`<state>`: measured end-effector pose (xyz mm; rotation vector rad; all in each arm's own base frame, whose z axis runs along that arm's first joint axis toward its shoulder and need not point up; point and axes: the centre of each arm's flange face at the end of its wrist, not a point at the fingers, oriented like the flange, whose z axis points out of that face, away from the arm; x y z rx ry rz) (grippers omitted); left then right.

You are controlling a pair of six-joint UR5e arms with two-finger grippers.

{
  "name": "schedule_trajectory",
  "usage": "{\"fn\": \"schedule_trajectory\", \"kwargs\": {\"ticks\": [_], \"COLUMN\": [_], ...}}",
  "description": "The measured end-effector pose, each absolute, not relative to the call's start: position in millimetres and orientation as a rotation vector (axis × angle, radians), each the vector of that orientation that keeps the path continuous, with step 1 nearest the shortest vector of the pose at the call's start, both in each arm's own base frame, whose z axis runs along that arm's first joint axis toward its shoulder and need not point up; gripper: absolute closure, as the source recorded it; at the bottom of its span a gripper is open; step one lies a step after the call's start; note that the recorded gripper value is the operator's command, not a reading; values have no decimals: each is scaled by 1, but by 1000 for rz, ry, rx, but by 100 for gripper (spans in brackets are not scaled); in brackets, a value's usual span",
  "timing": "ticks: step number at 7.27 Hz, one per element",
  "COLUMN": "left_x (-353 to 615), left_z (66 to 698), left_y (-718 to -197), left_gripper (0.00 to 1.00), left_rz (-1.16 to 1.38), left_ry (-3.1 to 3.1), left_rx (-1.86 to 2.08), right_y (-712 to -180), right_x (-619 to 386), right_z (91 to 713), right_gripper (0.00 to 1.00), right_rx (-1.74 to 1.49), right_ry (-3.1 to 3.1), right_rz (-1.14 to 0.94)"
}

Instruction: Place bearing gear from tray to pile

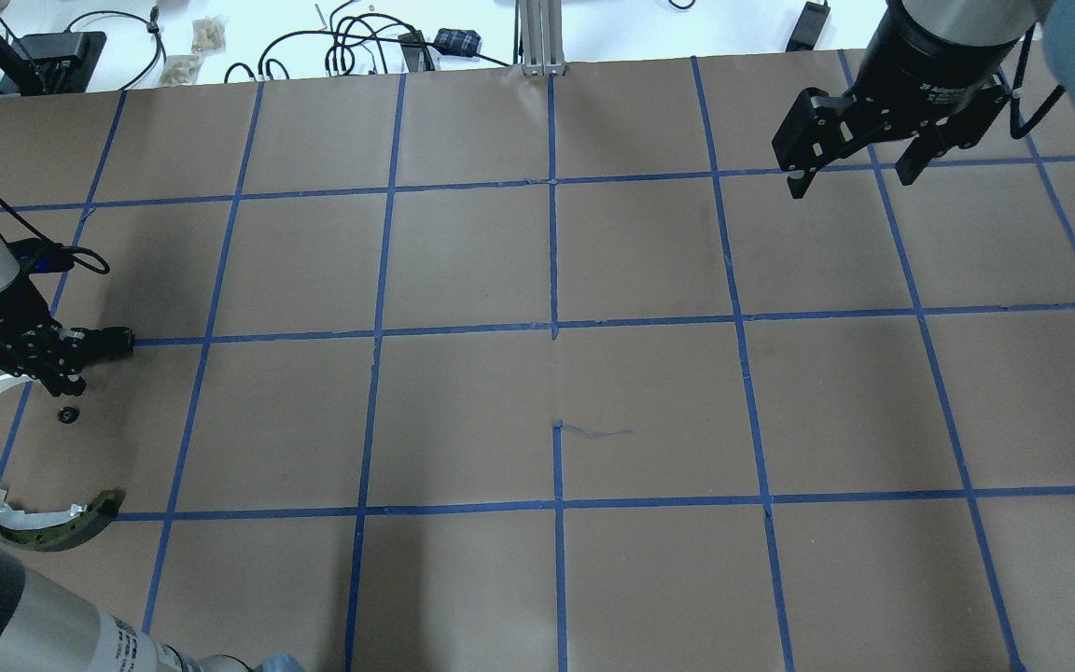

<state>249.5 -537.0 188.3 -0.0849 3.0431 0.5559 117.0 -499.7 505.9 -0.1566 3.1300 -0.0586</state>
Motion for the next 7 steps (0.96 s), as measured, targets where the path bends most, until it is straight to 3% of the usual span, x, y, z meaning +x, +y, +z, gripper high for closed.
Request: {"fn": "schedule_trajectory", "kwargs": {"ticks": [6,7], "left_x": [248,248], "left_z": [180,179], "left_y": [-533,-531], "left_gripper": [29,0], "left_rz": [599,605], "left_ry": [3042,3043], "left_rx": [-82,-81], "right_y": [-499,-499], "right_x": [117,117], "right_z": [502,502], "right_gripper": [0,0], "right_rx": [-157,-156], "right_ry": [3130,3130], "right_rz": [-55,-54]}}
